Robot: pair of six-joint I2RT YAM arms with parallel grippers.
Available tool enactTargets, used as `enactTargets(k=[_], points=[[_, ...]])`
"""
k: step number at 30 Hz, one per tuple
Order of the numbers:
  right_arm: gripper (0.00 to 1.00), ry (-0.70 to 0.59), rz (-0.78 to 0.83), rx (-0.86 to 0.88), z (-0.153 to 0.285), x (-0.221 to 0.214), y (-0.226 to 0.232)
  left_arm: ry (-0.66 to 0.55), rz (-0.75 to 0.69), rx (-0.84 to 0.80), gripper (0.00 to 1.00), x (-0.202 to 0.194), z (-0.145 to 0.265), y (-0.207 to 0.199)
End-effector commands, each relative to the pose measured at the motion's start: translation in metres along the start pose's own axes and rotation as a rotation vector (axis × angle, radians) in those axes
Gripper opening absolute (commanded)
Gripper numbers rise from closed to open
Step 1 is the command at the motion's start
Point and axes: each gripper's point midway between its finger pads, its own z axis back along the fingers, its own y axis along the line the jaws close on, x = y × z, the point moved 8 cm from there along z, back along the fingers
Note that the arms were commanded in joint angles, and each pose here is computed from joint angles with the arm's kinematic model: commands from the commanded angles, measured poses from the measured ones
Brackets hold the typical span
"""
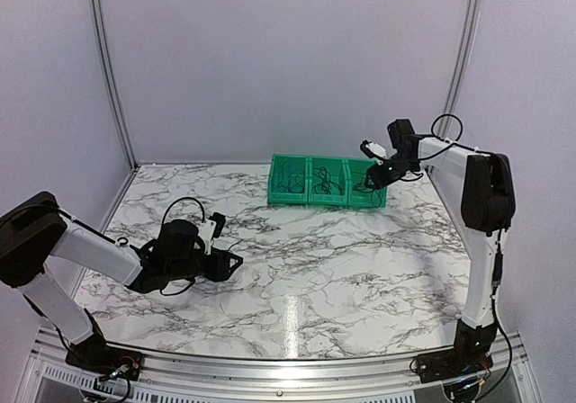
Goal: Untangle the cables
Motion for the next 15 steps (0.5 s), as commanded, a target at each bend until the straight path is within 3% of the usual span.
enactTargets(k=[1,8,15], points=[[0.48,-0.107,0.046,-0.088,0.063,0.029,0.002,-0.033,-0.025,-0.024,0.56,0.014,0.001,-0.006],[0.53,-0.099,0.029,-0.093,0.069,0.027,-0.002,-0.023,-0.033,-0.043,0.56,0.016,-0.006,-0.008],[0.55,-0.041,-0.006,-0.052,0.069,-0.004,0.009,-0.018,-0.032,-0.046,0.56,0.014,-0.005,-0.008]])
